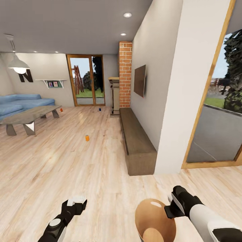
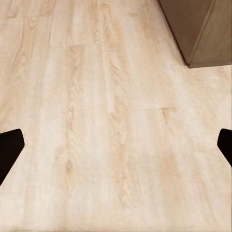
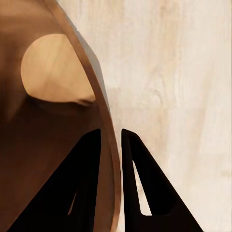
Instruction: Put the three can of soda from the living room inside the tash can in the kitchen.
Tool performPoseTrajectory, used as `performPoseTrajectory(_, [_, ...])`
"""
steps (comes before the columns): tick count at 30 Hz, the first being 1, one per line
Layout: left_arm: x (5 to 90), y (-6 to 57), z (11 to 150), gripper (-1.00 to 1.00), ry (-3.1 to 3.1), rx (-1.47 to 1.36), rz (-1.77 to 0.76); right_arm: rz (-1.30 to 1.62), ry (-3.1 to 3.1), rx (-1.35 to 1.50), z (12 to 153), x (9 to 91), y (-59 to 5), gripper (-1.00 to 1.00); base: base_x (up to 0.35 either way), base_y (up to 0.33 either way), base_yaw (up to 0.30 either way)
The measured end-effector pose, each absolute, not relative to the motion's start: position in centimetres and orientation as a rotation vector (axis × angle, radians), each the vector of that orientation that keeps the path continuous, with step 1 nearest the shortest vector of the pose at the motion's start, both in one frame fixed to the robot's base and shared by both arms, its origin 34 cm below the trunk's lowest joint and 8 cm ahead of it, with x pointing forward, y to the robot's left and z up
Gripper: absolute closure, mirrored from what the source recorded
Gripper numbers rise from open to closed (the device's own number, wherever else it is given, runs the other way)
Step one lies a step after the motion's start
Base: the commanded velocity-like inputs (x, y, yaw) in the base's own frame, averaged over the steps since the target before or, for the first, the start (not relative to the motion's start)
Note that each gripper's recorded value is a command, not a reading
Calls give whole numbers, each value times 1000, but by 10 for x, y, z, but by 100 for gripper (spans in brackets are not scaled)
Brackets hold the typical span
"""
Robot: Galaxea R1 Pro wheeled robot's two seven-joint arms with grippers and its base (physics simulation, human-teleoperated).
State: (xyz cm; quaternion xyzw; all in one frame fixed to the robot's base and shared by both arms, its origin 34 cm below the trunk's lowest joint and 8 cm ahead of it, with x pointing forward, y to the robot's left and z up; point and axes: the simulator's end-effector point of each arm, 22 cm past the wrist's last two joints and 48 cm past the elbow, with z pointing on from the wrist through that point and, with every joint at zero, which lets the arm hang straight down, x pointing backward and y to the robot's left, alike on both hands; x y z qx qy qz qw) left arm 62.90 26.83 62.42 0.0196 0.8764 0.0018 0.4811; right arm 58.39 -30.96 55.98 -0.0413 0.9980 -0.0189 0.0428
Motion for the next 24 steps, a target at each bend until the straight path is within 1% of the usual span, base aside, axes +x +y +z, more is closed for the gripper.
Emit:
performPoseTrajectory(7, [629, 268, 623, -100, 2140, 49, 5, -62, 3060, -135, 556, 580, -309, 100, 78, 278, 30])
performPoseTrajectory(16, [627, 269, 621, -100, 2145, 49, 4, -67, 3064, -141, 554, 576, -309, 100, 193, 238, 6])
performPoseTrajectory(24, [626, 269, 617, -100, 2154, 48, 4, -63, 3070, -141, 551, 575, -308, 100, 203, 144, 132])
